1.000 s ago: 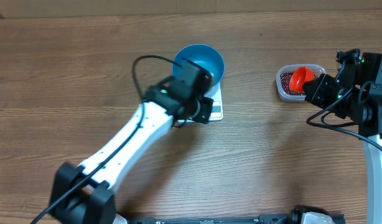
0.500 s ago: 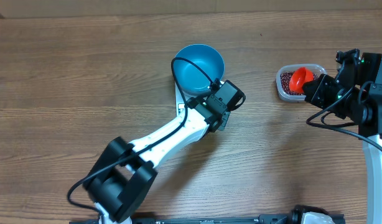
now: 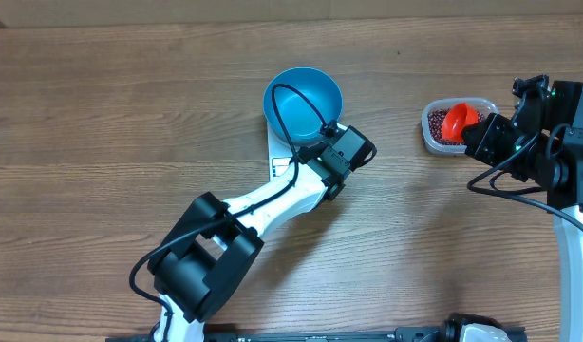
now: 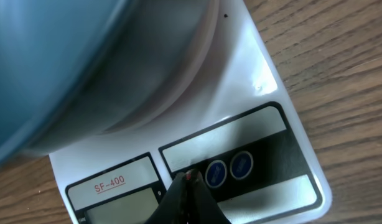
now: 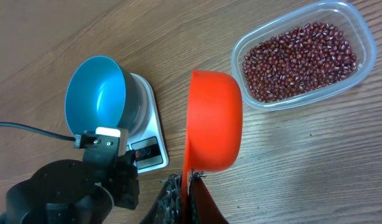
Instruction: Scoop item into bowl and weigh 150g on scale
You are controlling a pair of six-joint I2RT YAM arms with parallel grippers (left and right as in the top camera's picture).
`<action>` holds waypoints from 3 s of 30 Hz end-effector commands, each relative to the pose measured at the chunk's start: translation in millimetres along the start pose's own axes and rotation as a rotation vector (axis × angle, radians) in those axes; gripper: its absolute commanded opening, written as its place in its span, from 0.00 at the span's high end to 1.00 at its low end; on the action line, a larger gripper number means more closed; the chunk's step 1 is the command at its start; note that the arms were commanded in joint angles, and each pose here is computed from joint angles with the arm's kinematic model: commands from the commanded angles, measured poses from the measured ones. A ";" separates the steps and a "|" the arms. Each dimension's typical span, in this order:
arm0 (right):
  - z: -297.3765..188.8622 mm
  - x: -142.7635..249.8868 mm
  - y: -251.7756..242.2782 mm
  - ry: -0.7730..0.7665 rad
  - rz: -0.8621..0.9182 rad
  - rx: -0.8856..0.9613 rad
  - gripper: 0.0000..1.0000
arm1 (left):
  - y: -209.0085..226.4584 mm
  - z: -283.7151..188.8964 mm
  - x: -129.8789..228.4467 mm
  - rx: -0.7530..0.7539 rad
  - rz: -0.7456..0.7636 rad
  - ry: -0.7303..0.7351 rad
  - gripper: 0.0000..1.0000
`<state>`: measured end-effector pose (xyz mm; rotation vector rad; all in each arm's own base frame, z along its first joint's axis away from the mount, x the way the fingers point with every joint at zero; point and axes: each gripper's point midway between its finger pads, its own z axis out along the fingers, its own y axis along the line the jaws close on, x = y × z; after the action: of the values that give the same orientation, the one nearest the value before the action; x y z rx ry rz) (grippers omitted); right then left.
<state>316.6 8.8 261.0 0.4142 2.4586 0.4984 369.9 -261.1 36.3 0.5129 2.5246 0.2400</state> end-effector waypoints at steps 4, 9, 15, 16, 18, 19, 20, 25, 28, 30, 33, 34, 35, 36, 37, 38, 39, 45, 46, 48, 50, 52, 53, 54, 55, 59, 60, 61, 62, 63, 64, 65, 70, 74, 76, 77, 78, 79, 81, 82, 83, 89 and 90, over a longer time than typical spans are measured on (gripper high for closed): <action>-10.4 -9.3 5.7 -0.038 -0.021 -0.007 0.96 | 1.0 6.2 -2.8 -0.027 0.020 -0.006 0.96; -10.4 -9.2 5.6 -0.038 -0.021 -0.007 0.96 | 0.5 10.3 0.4 -0.030 0.025 0.005 0.96; -10.4 -9.1 5.6 -0.037 -0.021 -0.007 0.96 | 3.1 12.9 1.6 -0.026 0.016 0.014 0.96; -10.4 -9.1 5.6 -0.037 -0.021 -0.007 0.96 | 3.5 13.5 2.2 -0.022 0.015 0.018 0.95; -10.4 -8.8 5.5 -0.036 -0.021 -0.007 0.96 | 5.0 14.9 2.9 -0.015 0.008 0.024 0.96; -10.4 -8.6 5.5 -0.035 -0.020 -0.006 0.96 | 5.3 15.8 3.7 -0.009 0.006 0.028 0.96; -10.4 -8.4 5.4 -0.035 -0.020 -0.006 0.96 | 5.8 16.5 3.8 -0.006 0.002 0.030 0.96; -10.4 -7.7 5.2 -0.032 -0.022 -0.005 0.96 | 5.7 17.4 4.6 0.003 -0.001 0.034 0.96; -10.4 -7.7 5.2 -0.032 -0.022 -0.005 0.96 | 1.8 17.4 4.8 0.025 -0.003 0.037 0.96; -10.4 -7.7 5.2 -0.032 -0.022 -0.005 0.96 | 0.8 17.3 5.1 0.031 -0.002 0.039 0.96; -10.4 -7.7 5.2 -0.032 -0.022 -0.005 0.96 | -0.6 16.9 5.5 0.034 0.004 0.039 0.96; -10.4 -7.7 5.2 -0.032 -0.022 -0.005 0.96 | -2.7 16.7 5.9 0.045 0.012 0.041 0.96; -10.4 -7.6 5.2 -0.031 -0.022 -0.005 0.96 | -3.6 16.7 6.0 0.051 0.015 0.042 0.96; -10.4 -7.6 5.2 -0.031 -0.022 -0.005 0.96 | -3.4 16.7 6.0 0.050 0.015 0.042 0.95; -10.4 -7.5 5.1 -0.031 -0.021 -0.005 0.96 | -2.9 17.1 6.4 0.050 0.014 0.043 0.96; -10.4 -7.5 5.1 -0.031 -0.021 -0.005 0.96 | -1.8 17.6 6.6 0.048 0.011 0.045 0.95; -10.4 -7.5 5.1 -0.031 -0.022 -0.005 0.96 | 0.0 18.6 7.4 0.046 0.005 0.048 0.96; -10.4 -6.8 4.9 -0.028 -0.021 -0.004 0.96 | 0.0 20.5 11.4 0.048 0.006 0.055 0.96; -10.4 -6.7 4.9 -0.028 -0.020 -0.004 0.96 | -0.4 20.5 11.2 0.050 0.006 0.054 0.96; -10.4 -6.8 4.9 -0.028 -0.021 -0.004 0.96 | -1.2 20.3 11.4 0.052 0.007 0.054 0.95; -10.4 -6.8 4.9 -0.028 -0.021 -0.004 0.96 | -2.0 20.2 11.8 0.057 0.007 0.056 0.96; -10.4 -6.8 4.9 -0.028 -0.021 -0.004 0.96 | -3.1 20.1 12.1 0.063 0.007 0.058 0.96; -10.4 -6.8 4.9 -0.028 -0.021 -0.004 0.96 | -3.8 20.1 12.4 0.067 0.008 0.059 0.96; -10.4 -6.8 4.9 -0.028 -0.020 -0.004 0.96 | -4.1 20.0 12.8 0.069 0.008 0.061 0.96; -10.4 -6.8 4.9 -0.028 -0.021 -0.004 0.96 | -3.9 20.0 13.4 0.068 0.009 0.063 0.96; -10.4 -6.8 4.9 -0.028 -0.021 -0.004 0.96 | -3.7 20.8 15.9 0.067 0.006 0.069 0.95; -10.4 -6.8 4.9 -0.028 -0.021 -0.004 0.96 | -3.5 21.1 16.6 0.067 0.002 0.070 0.96; -10.4 -6.9 4.9 -0.028 -0.021 -0.004 0.96 | -3.1 21.4 17.4 0.066 -0.001 0.072 0.96; -10.4 -6.9 4.9 -0.028 -0.021 -0.004 0.96 | -3.3 21.5 18.1 0.066 0.001 0.074 0.96; -10.4 -6.9 4.9 -0.028 -0.021 -0.004 0.96 | -3.2 21.6 18.6 0.066 0.001 0.075 0.96; -10.4 -6.9 4.9 -0.028 -0.021 -0.004 0.96 | -3.4 21.7 19.0 0.067 0.002 0.077 0.96; -10.4 -6.9 4.9 -0.028 -0.021 -0.004 0.96 | -4.1 21.7 20.0 0.071 0.004 0.080 0.96; -10.4 -6.9 4.9 -0.028 -0.021 -0.004 0.96 | -6.1 23.0 24.4 0.084 0.021 0.089 0.96; -10.4 -6.8 4.9 -0.028 -0.021 -0.004 0.96 | -11.6 26.3 27.8 0.110 0.029 0.101 0.96; -10.3 -6.3 4.8 -0.026 -0.020 -0.004 0.96 | -11.9 29.1 29.5 0.114 0.034 0.107 0.96; -10.3 -6.1 4.7 -0.025 -0.020 -0.003 0.96 | -11.3 29.4 29.2 0.113 0.032 0.107 0.96; -10.3 -5.7 4.6 -0.024 -0.019 -0.003 0.96 | -11.5 29.0 28.2 0.114 0.031 0.105 0.96; -10.3 -5.3 4.4 -0.022 -0.018 -0.002 0.96 | -11.6 28.3 26.3 0.114 0.030 0.101 0.96; -10.3 -4.9 4.3 -0.021 -0.018 -0.002 0.96 | -11.1 24.0 19.9 0.118 0.044 0.089 0.96; -10.3 -4.8 4.2 -0.020 -0.018 -0.002 0.96 | -11.0 19.8 15.4 0.120 0.062 0.080 0.96; -10.3 -4.8 4.2 -0.020 -0.018 -0.002 0.96 | -11.6 12.8 10.4 0.122 0.087 0.071 0.96; -10.3 -5.5 4.5 -0.023 -0.019 -0.003 0.96 | -6.9 -48.9 -19.9 0.153 0.104 -0.006 0.96; -10.3 -5.6 4.5 -0.023 -0.019 -0.002 0.96 | -5.4 -56.1 -22.9 0.157 0.101 -0.018 0.96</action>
<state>312.5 9.5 257.9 0.4147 2.4797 0.4976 349.7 -257.9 30.9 0.6923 2.6379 0.1917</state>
